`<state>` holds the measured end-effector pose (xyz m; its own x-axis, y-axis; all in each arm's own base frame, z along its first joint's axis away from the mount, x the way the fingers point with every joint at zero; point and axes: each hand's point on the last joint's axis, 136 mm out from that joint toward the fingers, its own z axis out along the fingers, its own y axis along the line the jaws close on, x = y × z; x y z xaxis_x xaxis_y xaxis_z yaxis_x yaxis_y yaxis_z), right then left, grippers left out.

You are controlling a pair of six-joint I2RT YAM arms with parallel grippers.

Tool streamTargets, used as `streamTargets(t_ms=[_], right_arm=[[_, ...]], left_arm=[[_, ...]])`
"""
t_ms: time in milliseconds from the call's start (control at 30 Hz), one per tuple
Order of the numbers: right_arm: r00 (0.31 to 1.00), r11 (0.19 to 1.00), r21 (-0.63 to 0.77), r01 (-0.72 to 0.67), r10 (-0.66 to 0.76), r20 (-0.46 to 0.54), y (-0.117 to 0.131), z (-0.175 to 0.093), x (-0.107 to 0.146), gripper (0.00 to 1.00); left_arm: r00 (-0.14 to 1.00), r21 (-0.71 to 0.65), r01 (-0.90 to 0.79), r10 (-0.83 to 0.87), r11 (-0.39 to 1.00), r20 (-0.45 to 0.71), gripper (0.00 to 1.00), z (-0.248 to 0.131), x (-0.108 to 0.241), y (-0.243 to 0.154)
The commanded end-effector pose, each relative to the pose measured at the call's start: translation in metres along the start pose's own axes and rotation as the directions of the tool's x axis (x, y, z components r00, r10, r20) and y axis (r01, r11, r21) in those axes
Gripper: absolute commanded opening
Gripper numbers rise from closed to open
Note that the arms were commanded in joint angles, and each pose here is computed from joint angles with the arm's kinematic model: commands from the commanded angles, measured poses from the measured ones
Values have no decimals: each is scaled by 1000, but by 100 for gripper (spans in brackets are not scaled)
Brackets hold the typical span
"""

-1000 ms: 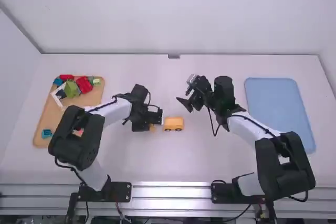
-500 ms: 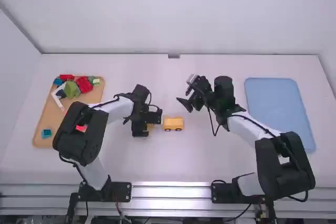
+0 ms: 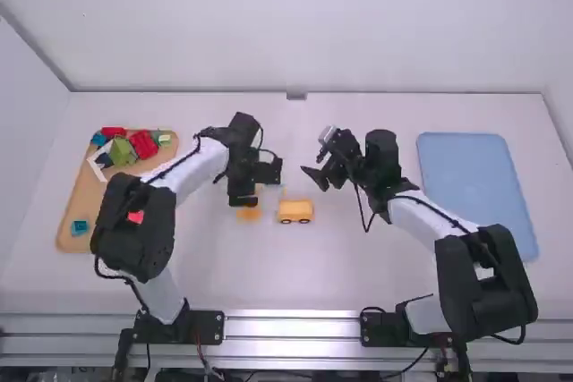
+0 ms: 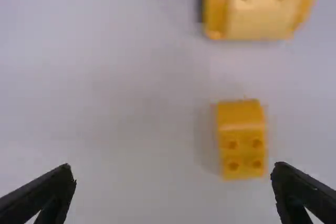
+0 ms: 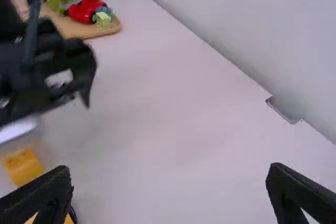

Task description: Assemble lego blocks to make yellow taxi

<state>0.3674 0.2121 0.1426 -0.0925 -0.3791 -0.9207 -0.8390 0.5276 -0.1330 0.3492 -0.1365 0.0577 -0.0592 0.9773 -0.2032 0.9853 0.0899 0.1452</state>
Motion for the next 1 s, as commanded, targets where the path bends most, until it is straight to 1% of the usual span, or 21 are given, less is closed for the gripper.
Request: streamTargets(t_ms=[0, 67, 200, 267, 333, 367, 433, 500, 600, 633, 767, 833, 967], right_arm=[[1000, 1000, 4, 11, -11, 18, -1, -1, -8, 98], [1000, 1000, 8, 15, -16, 23, -2, -2, -9, 98], [1000, 1000, 18, 16, -17, 25, -6, -3, -9, 99], [1000, 1000, 25, 13, -13, 22, -9, -5, -7, 99], [1000, 999, 31, 9, -10, 22, -12, -6, -6, 99], [1000, 999, 36, 8, -9, 21, -14, -7, -6, 98], [1000, 999, 43, 4, -5, 19, -17, -9, -5, 99], [1000, 999, 47, -4, 3, 13, -19, -10, -2, 99], [1000, 999, 51, -15, 15, 11, -21, -11, -1, 99], [999, 998, 48, -36, 36, 12, -20, -11, -1, 99], [998, 997, 51, -55, 54, 13, -21, -11, -1, 99], [999, 997, 48, -53, 53, 13, -20, -11, -1, 99], [999, 998, 44, -43, 42, 12, -18, -10, -2, 98]], left_arm=[[996, -41, 82, -81, 996, 27, 99, -12, -10, 16], [995, -84, 93, -89, 992, 50, 99, -18, -17, 29], [992, -87, 112, -107, 990, 68, 99, -22, -21, 32], [985, -72, 166, -163, 983, 50, 99, -23, -17, 29], [989, -18, 140, -139, 990, 50, 99, -25, -15, 18], [994, 28, 84, -86, 996, 74, 99, -27, -17, 8], [984, 120, -70, 49, 990, 172, 99, -35, -23, -14], [963, 154, -121, 78, 981, 257, 99, -44, -25, -23], [945, 168, -96, 37, 981, 325, 99, -51, -25, -22], [933, 187, -71, -1, 980, 360, 99, -55, -23, -22], [906, 209, -22, -69, 978, 417, 99, -58, -15, -21], [894, 206, -36, -61, 978, 445, 99, -54, -9, -24], [823, 193, -83, -42, 978, 566, 99, -49, 0, -37]])
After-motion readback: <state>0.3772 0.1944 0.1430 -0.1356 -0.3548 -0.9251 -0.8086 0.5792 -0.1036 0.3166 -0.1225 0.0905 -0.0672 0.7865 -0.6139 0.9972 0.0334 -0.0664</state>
